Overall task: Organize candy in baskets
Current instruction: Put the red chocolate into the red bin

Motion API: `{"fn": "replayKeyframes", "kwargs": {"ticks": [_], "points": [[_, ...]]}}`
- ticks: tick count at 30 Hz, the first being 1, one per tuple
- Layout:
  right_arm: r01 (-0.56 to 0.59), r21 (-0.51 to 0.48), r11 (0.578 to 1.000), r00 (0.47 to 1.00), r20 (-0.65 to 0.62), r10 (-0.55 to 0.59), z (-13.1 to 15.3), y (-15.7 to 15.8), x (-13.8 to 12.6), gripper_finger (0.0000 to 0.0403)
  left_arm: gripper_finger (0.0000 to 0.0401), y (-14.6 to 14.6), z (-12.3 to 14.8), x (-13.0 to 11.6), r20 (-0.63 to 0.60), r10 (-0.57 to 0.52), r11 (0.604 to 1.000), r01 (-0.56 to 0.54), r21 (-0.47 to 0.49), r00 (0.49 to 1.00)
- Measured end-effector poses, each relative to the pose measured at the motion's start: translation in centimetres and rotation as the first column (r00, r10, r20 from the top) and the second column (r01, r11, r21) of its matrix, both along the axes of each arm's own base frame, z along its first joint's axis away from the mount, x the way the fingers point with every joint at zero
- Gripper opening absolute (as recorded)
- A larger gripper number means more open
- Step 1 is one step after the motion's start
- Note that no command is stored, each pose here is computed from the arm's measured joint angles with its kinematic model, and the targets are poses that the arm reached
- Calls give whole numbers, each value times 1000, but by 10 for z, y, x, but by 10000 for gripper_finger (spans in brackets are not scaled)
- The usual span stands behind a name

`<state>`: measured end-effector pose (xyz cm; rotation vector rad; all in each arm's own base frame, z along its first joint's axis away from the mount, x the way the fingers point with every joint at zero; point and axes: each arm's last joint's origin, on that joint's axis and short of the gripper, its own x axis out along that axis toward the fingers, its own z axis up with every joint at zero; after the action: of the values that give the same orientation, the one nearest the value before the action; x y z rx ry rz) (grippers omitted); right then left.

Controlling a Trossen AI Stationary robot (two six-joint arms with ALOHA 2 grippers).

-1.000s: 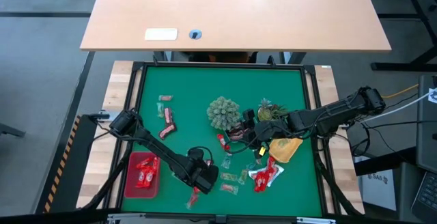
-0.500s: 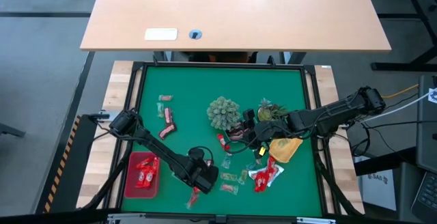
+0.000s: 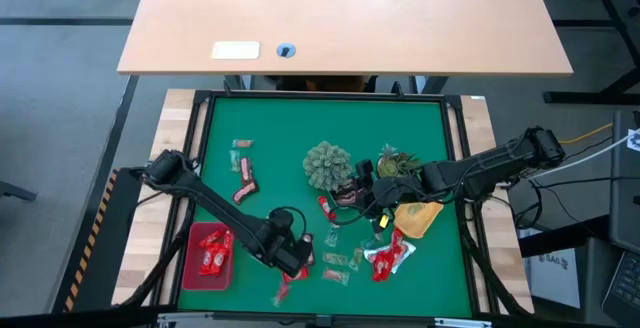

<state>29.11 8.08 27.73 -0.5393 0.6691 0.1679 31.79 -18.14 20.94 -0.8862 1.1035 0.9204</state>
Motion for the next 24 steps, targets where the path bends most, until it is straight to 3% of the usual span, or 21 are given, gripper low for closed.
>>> {"fn": "replayKeyframes", "kwargs": {"ticks": [7, 13, 19, 24], "points": [[0, 0, 1000, 1000, 1, 0, 0, 0, 0, 184, 0, 10, 35, -26, -99, -136, 989, 129, -71, 986], [0, 0, 1000, 1000, 0, 0, 0, 0, 0, 184, 0, 17, 54, -52, -240, -202, 974, 168, -153, 950], [0, 0, 1000, 1000, 0, 0, 0, 0, 0, 184, 0, 14, 61, -79, -458, -266, 956, 169, -241, 848], [0, 0, 1000, 1000, 1, 0, 0, 0, 0, 184, 0, -1, 60, -90, -454, -370, 923, 267, -276, 811]]}}
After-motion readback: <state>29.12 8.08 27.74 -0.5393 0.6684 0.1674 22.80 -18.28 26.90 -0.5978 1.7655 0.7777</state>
